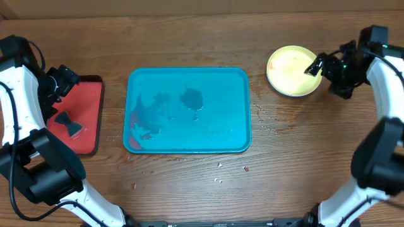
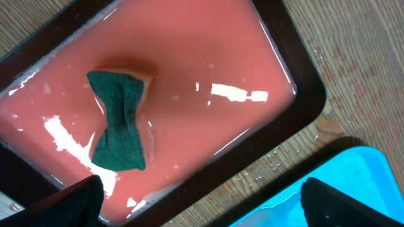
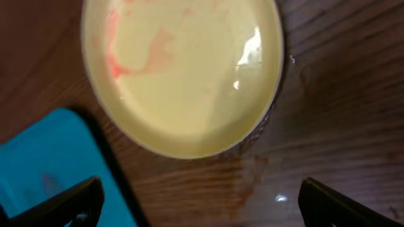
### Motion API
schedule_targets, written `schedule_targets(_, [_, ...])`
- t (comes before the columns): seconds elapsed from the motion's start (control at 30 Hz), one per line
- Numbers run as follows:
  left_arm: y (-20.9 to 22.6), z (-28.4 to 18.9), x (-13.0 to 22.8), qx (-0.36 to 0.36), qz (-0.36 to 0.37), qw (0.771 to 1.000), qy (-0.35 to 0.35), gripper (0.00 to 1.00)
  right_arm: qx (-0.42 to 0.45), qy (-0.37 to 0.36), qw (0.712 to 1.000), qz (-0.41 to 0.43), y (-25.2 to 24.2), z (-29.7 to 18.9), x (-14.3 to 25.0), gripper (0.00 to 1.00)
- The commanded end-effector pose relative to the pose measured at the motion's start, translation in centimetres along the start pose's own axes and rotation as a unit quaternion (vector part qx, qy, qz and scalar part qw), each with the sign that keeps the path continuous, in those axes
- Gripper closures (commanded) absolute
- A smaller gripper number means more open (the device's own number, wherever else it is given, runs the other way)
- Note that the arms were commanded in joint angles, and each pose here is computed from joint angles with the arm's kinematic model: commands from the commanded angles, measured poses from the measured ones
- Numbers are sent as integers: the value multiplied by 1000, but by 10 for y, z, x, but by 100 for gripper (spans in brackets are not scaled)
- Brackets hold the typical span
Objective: Clean dirty plates on tray and stack at the side
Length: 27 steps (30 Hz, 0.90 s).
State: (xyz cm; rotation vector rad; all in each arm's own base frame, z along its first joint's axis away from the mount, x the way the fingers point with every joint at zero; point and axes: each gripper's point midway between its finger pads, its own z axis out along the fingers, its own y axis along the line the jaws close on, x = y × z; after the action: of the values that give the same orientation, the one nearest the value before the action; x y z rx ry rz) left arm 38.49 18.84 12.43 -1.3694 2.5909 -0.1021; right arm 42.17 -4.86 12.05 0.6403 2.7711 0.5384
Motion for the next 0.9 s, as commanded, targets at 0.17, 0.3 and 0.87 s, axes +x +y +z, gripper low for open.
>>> schedule_targets(0.17, [-4,-14,-6,11,3,1000,-18,0,3,-73,991,-114,61,-111,55,0])
schedule_targets(0.3, [-4,-14,-6,11,2,1000,-18,0,-12,-68,985,-157,85,-133,101,0])
schedule_targets(0.87, [-4,-14,-6,11,3,1000,-18,0,5,83,982,-169,79,-148,208,0])
